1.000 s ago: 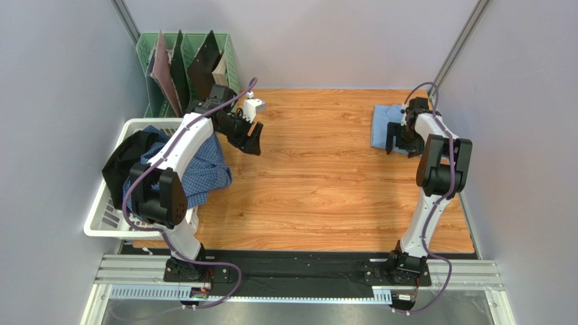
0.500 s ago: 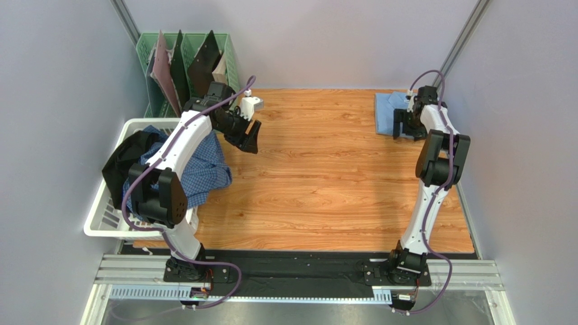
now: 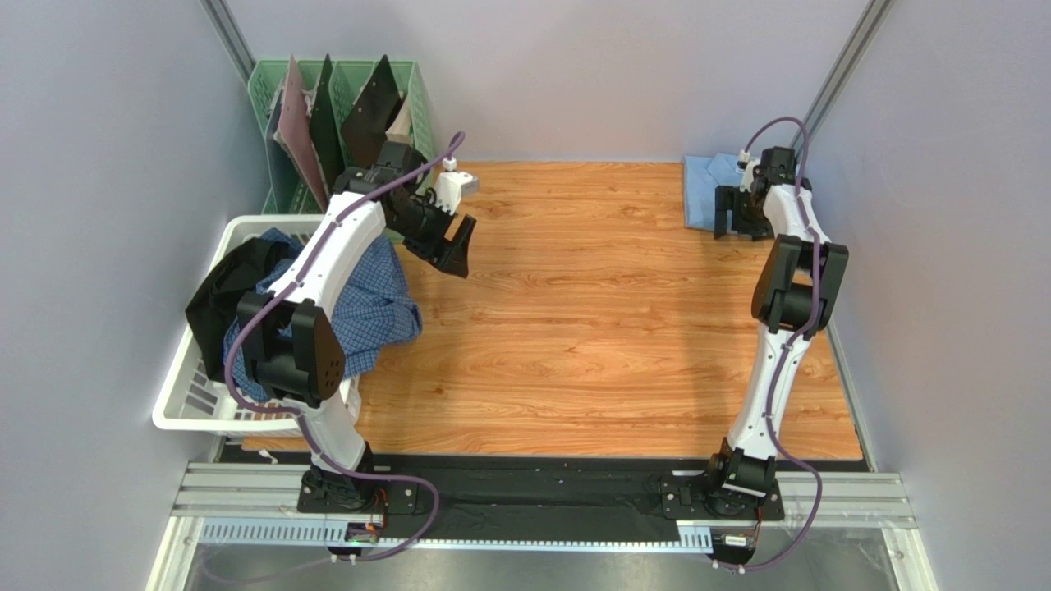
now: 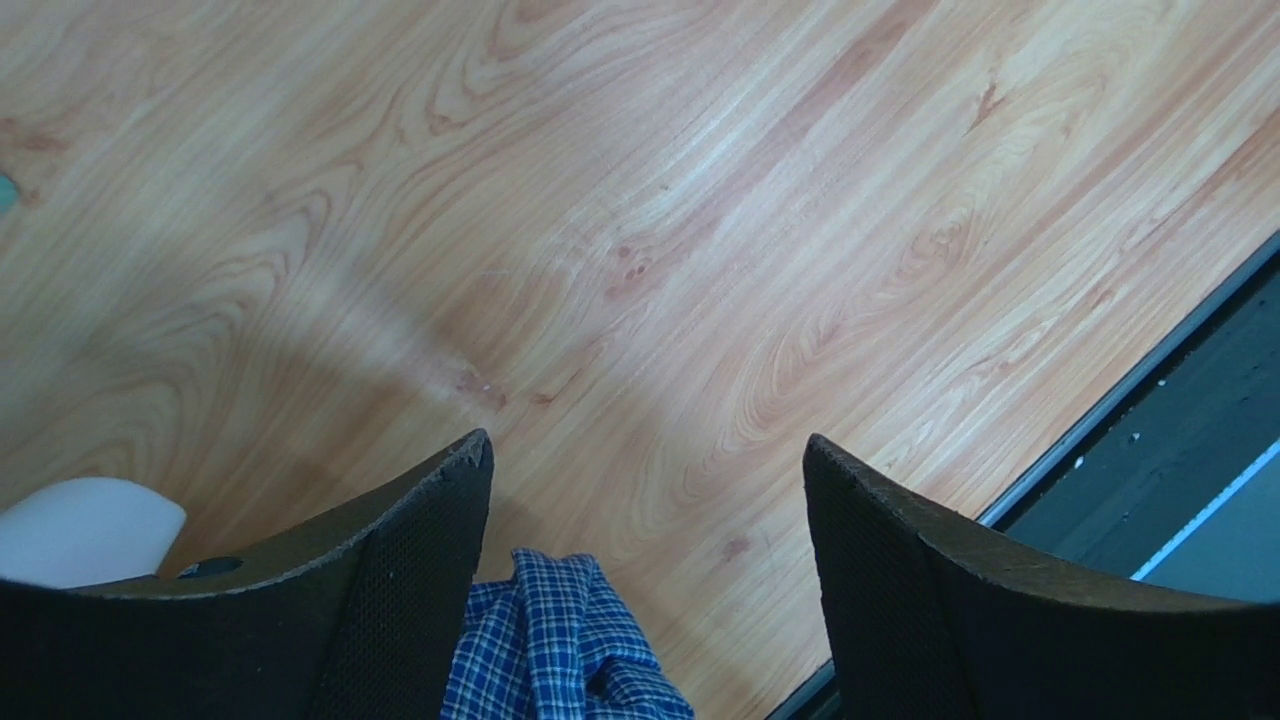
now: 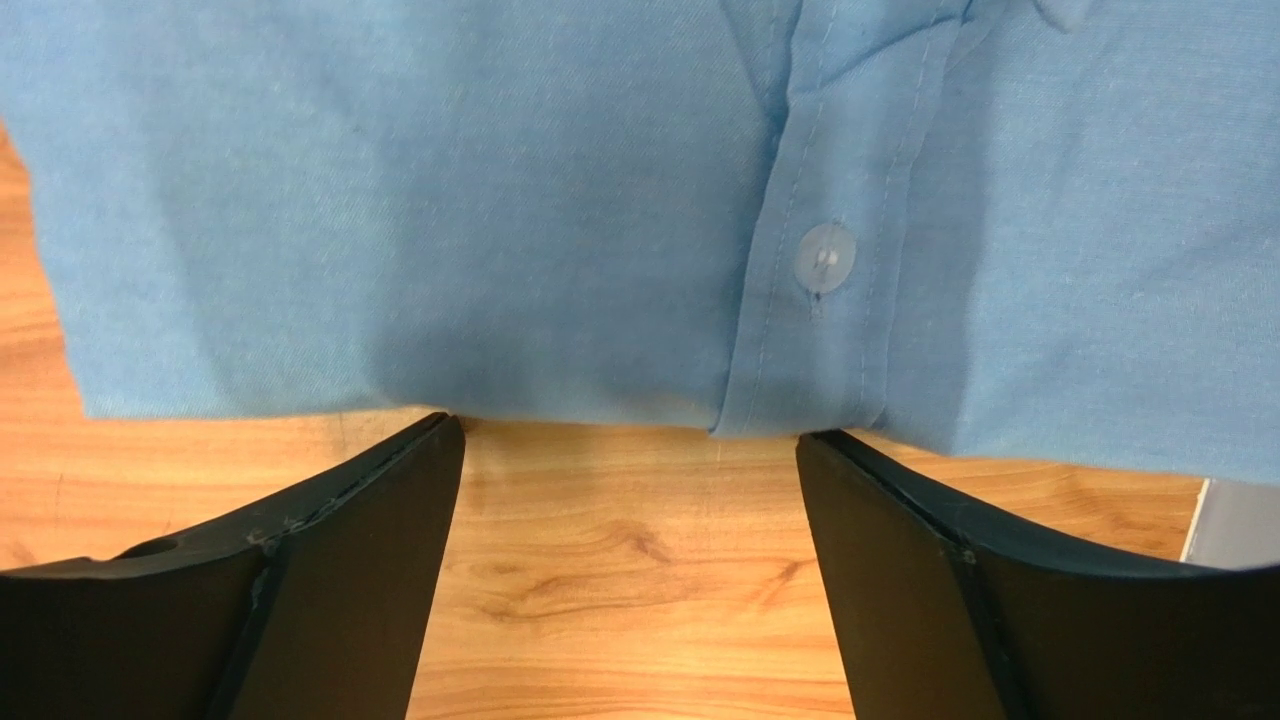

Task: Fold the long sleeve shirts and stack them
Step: Neatly place the folded shirt to the corner

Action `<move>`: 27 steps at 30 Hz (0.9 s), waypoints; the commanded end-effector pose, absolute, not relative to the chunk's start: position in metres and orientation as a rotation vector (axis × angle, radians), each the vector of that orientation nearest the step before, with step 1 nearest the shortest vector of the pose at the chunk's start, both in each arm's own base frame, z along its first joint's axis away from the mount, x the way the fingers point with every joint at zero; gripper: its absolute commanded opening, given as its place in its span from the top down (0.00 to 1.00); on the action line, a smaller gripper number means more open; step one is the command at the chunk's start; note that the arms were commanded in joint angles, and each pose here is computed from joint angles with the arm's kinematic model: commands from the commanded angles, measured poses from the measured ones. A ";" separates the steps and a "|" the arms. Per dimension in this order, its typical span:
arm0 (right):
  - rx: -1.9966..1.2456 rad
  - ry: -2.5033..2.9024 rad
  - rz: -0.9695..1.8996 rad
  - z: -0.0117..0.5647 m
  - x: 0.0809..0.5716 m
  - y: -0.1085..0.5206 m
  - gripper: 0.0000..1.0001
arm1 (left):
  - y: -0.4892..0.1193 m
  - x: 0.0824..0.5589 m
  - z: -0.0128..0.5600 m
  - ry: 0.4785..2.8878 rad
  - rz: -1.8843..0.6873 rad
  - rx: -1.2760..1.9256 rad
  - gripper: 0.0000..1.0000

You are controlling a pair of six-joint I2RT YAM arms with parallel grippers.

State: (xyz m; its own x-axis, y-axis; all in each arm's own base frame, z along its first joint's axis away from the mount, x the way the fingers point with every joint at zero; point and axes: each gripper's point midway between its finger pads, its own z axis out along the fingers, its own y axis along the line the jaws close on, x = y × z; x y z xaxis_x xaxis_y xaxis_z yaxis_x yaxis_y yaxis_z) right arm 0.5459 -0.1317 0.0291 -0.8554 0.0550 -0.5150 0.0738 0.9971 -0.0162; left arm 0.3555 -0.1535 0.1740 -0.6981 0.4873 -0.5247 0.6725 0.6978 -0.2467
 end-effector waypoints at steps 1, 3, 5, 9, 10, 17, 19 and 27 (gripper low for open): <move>-0.021 2.463 -0.079 0.113 0.545 -0.129 0.10 | -0.165 0.365 0.220 2.342 -0.671 0.910 0.10; -0.066 2.392 -0.084 0.166 0.530 -0.124 0.08 | -0.172 0.376 0.245 2.273 -0.690 0.898 0.04; -0.103 2.351 -0.048 0.198 0.518 -0.112 0.05 | -0.181 0.382 0.268 2.214 -0.724 0.888 0.01; -0.162 2.277 0.076 0.261 0.483 -0.071 0.04 | -0.183 0.395 0.290 2.196 -0.710 0.797 0.01; -0.185 2.289 0.119 0.262 0.476 -0.052 0.03 | -0.181 0.396 0.290 2.200 -0.700 0.786 0.01; -0.398 2.447 0.354 0.197 0.377 0.077 0.03 | -0.164 0.354 0.240 2.323 -0.664 0.735 0.01; -0.443 2.516 0.422 0.163 0.343 0.103 0.03 | -0.157 0.341 0.235 2.314 -0.626 0.737 0.01; -0.543 2.442 0.381 0.160 0.301 0.114 0.00 | -0.144 0.299 0.198 2.359 -0.599 0.707 0.01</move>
